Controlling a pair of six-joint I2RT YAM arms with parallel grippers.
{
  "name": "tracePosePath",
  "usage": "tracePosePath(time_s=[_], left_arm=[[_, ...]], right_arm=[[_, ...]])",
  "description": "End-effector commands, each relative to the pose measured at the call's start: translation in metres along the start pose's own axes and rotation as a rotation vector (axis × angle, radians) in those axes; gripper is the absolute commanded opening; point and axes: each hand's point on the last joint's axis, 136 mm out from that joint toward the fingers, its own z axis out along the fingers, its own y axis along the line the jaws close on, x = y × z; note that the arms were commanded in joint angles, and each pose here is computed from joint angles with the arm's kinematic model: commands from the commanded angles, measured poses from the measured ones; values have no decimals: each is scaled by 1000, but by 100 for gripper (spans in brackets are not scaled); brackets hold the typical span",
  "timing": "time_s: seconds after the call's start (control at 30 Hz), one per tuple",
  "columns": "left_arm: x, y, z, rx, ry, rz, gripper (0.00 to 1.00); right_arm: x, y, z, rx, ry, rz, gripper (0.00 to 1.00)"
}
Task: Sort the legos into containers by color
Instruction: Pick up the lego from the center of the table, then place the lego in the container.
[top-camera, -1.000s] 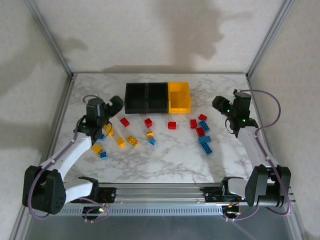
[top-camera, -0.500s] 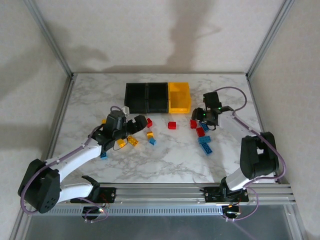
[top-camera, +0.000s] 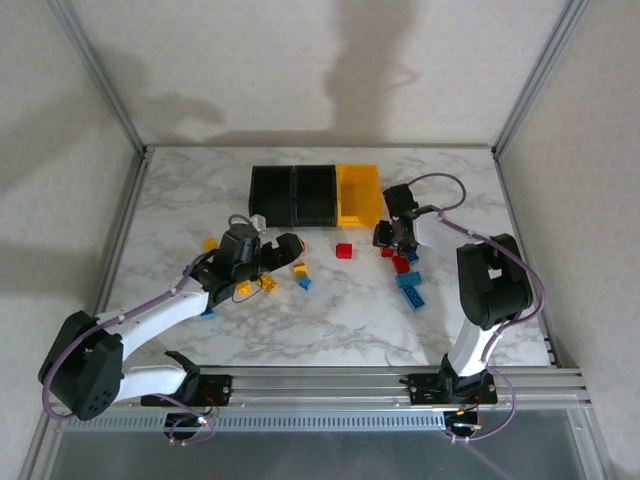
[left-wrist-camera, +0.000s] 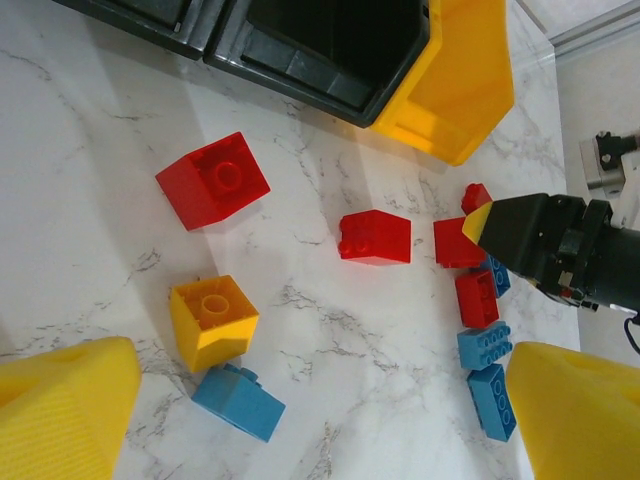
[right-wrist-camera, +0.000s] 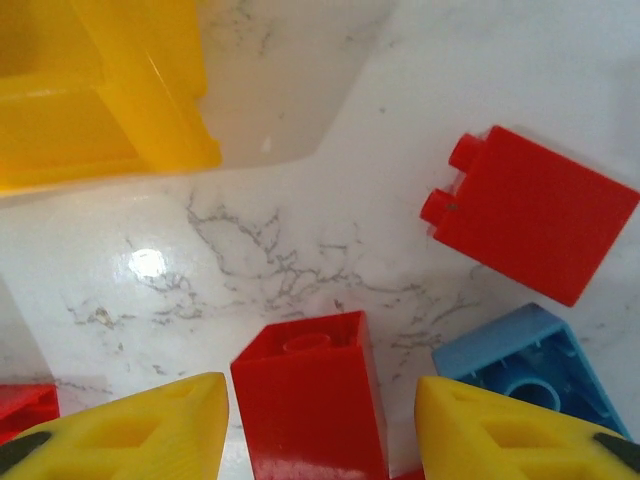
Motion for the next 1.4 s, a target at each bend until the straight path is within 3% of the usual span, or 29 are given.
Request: tracePosePath(time_s=[0.0,0.23,0.53,0.67,1.03,1.37], left_arm=[[-10,-15,-1,30,-37,17,93],[-12,-17,-4,37,-52,12,92],[-11,-4,2,-27,-51,-21,87],[-11,-2,2,-36,-56,-17,87],[-23,13,-17,-58,-125,-74,87],[-26,21,-29,-90,-147,-94,84]], right_arm=[[-3,2,5,32,-1,-24,51],[-2,4,12,36,15,-39,47],[3,13,12,32,30,-73,26],[-6,21,-5,15,-6,-81,23],[-70,60,-70,-97,-168,-82,21],[-134,98,-25,-94,-184,-91,24]])
